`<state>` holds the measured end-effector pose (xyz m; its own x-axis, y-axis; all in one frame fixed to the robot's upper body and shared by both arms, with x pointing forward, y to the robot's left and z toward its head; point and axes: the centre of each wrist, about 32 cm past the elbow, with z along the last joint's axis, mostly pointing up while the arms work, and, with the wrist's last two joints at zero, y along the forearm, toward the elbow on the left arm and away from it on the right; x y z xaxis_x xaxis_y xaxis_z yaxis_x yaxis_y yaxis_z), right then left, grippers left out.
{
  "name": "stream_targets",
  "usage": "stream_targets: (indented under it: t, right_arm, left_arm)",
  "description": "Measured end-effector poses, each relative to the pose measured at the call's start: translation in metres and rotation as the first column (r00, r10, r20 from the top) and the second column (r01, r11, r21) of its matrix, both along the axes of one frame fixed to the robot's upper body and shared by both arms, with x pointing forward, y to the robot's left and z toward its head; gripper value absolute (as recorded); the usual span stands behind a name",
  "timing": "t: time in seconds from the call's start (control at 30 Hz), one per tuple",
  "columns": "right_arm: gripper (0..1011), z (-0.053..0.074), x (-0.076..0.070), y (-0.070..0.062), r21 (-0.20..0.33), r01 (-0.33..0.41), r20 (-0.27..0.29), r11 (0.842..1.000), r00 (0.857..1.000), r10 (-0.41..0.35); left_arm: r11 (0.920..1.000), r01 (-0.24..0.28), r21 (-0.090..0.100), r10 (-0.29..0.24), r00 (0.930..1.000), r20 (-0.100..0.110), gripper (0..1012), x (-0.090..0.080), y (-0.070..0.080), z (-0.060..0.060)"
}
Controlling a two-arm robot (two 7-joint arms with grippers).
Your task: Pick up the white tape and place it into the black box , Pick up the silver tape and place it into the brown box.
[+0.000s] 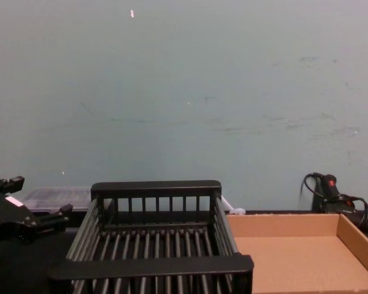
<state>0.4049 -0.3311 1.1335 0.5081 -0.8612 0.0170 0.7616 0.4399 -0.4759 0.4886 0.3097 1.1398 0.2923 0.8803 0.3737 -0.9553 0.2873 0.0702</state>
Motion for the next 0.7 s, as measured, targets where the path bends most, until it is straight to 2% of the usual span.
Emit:
stream_targets:
  t: [0.07,0.3,0.37,0.5,0.53,0.63,0.67,0.7]
  right_arm:
    - [1000,0.0,0.0,0.0,0.0,0.0,0.0,1.0,1.0,0.0]
    - [860,0.0001,-0.0001,0.0001,0.0,0.0,0.001,1.0,1.0,0.0]
    - [763,0.0002,0.0,0.0002,0.0,-0.001,0.001,1.0,1.0,0.001]
    - [677,0.0002,-0.0001,0.0003,0.0,0.0,0.002,1.0,1.0,0.0]
    - [607,0.0003,0.0,0.0003,0.0,0.0,0.002,1.0,1.0,0.0]
    - [547,0.0003,0.0,0.0003,0.0,0.0,0.002,1.0,1.0,0.0]
    - [486,0.0003,-0.0001,0.0003,0.0,0.0,0.002,1.0,1.0,0.0]
    - [473,0.0003,-0.0001,0.0003,0.0,0.0,0.002,1.0,1.0,0.0]
  left_arm:
    - [1.0,0.0,0.0,0.0,1.0,0.0,1001,0.0,0.0,0.0]
    - [1.0,0.0,0.0,0.0,1.0,0.0,1001,0.0,0.0,0.0]
    - [1.0,0.0,0.0,0.0,1.0,0.0,1001,0.0,0.0,0.0]
    - [1.0,0.0,0.0,0.0,1.0,0.0,1001,0.0,0.0,0.0]
    - [1.0,0.0,0.0,0.0,1.0,0.0,1001,0.0,0.0,0.0]
    - [1.0,0.0,0.0,0.0,1.0,0.0,1001,0.0,0.0,0.0]
    - [1.0,0.0,0.0,0.0,1.0,0.0,1001,0.0,0.0,0.0]
    - [1.0,0.0,0.0,0.0,1.0,0.0,1001,0.0,0.0,0.0]
